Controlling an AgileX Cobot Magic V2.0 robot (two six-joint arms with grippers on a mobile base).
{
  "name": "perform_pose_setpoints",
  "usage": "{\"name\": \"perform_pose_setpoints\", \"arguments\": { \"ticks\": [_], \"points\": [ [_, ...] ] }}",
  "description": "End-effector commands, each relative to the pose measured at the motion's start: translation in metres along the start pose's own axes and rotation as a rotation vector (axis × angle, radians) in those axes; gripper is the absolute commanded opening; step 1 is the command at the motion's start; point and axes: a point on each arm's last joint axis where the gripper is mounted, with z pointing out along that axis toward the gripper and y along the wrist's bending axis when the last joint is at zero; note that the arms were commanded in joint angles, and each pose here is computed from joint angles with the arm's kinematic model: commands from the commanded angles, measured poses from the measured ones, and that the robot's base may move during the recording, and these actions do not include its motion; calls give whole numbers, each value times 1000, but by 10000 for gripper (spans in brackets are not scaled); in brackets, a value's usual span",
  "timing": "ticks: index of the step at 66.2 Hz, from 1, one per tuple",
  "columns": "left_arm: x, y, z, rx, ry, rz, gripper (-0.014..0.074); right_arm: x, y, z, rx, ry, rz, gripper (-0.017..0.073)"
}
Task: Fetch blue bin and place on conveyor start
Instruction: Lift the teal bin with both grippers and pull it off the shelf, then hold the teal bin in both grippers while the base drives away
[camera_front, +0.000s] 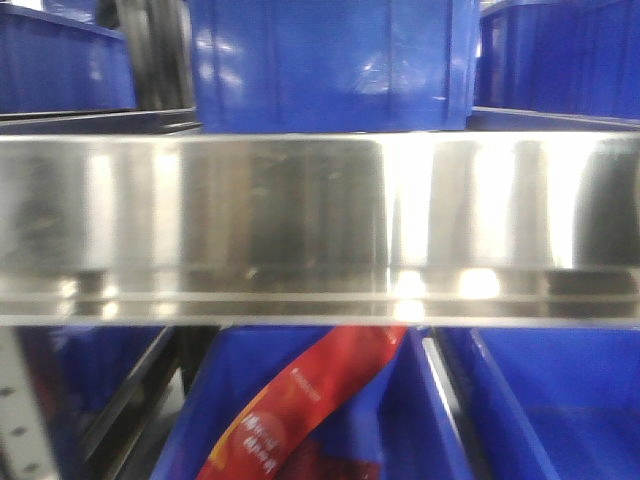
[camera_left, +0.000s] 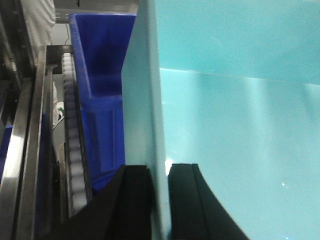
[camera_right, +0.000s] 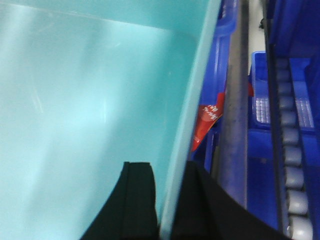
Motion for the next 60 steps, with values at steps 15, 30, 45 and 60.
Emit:
{"name": "perform_pose_setpoints", "arguments": {
  "ticks": [15, 30, 45, 60],
  "points": [
    [-13, -4, -12, 31, -114, -16, -111, -4, -3, -7, 16, -33, -35, -151],
    [-13, -4, -12, 31, -114, -16, -111, -4, -3, -6, 16, -33, -35, -151],
    [-13, -4, -12, 31, -116, -16, -111, -4, -3, -6, 16, -33, -35, -151],
    [-13, -4, -12, 31, -116, -16, -111, -4, -3, -6, 16, -33, -35, -151]
  ]
}}
